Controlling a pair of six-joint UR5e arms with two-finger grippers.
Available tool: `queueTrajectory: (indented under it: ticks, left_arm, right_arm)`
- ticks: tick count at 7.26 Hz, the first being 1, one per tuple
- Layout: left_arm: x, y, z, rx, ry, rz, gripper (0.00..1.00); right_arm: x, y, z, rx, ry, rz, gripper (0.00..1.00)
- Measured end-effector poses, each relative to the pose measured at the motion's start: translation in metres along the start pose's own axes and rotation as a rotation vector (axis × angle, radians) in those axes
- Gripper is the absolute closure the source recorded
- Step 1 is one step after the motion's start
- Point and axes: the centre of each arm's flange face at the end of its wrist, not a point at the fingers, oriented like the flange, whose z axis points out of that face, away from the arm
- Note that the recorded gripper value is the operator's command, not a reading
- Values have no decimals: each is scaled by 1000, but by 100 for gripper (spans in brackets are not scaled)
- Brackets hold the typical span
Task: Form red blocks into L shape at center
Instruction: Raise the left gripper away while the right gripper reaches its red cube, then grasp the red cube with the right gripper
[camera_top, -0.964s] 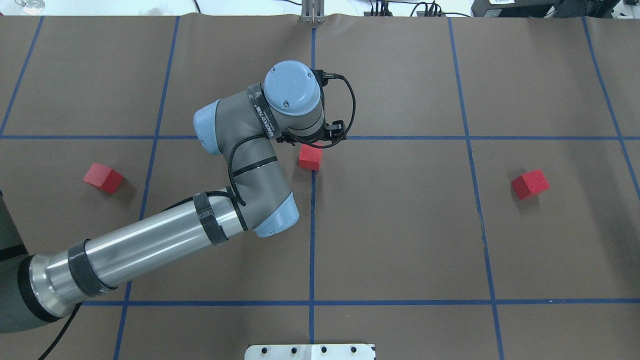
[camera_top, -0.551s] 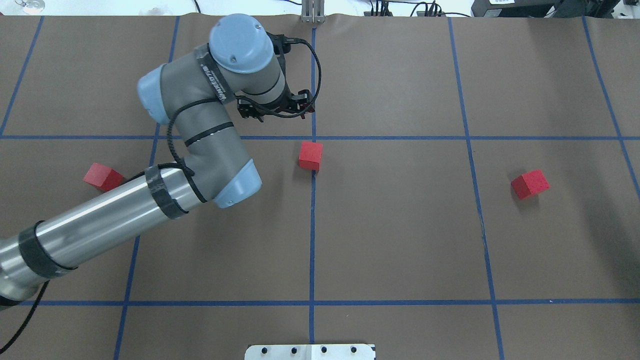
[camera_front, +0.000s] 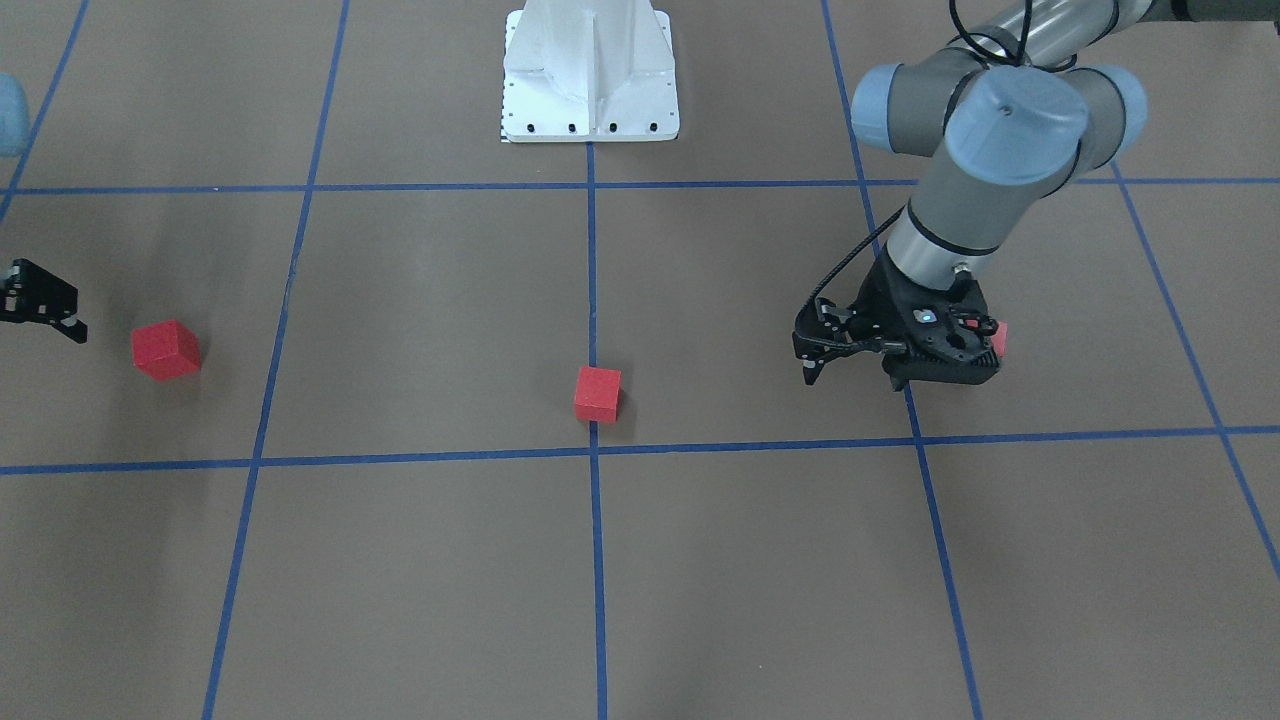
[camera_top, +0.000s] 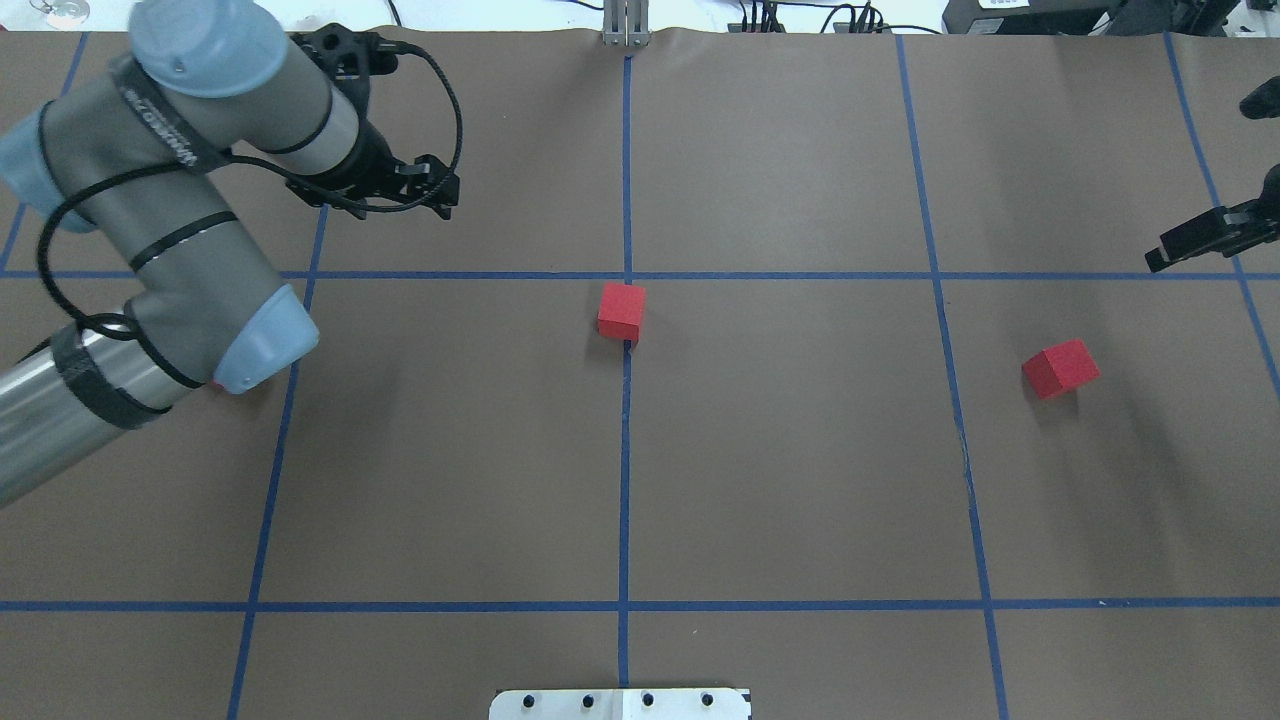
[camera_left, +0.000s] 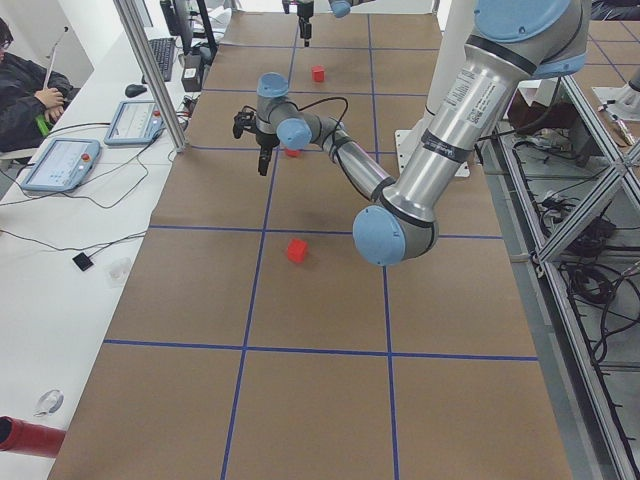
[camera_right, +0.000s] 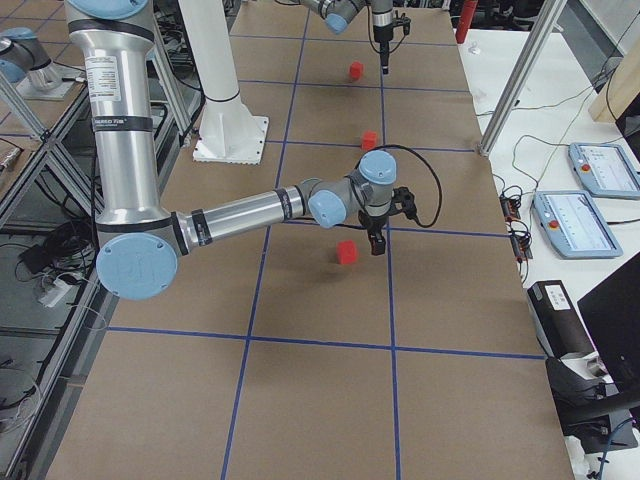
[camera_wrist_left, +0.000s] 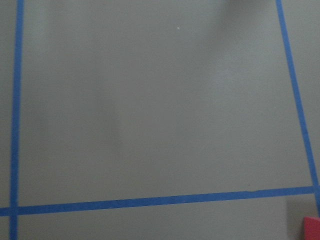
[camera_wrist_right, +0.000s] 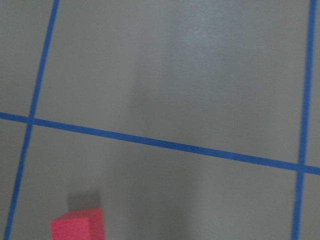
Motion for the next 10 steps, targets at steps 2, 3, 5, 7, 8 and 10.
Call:
queueTrajectory:
  ticks: [2, 3, 5, 7, 8, 10]
  left_arm:
    - [-11, -1, -4, -1, 0, 2, 0]
    - [-12, -1, -5, -2, 0, 3, 0]
    - [-13, -1, -4, -1, 1, 3, 0]
    - [-15, -1, -3, -1, 0, 2, 0]
    - [-15, -1, -3, -1, 0, 2, 0]
    - [-17, 0, -2, -1, -1, 0, 0]
  right_arm:
    - [-31, 7, 32, -50, -5, -58, 1]
    - [-38, 12, 45, -76, -6, -71, 1]
    - [-41, 20, 71, -126, 1, -78, 1]
    - [-38, 27, 93, -168, 11, -77, 2]
    - [-37, 29, 100, -182, 14, -75, 20]
    - [-35, 30, 106, -193, 16, -72, 75]
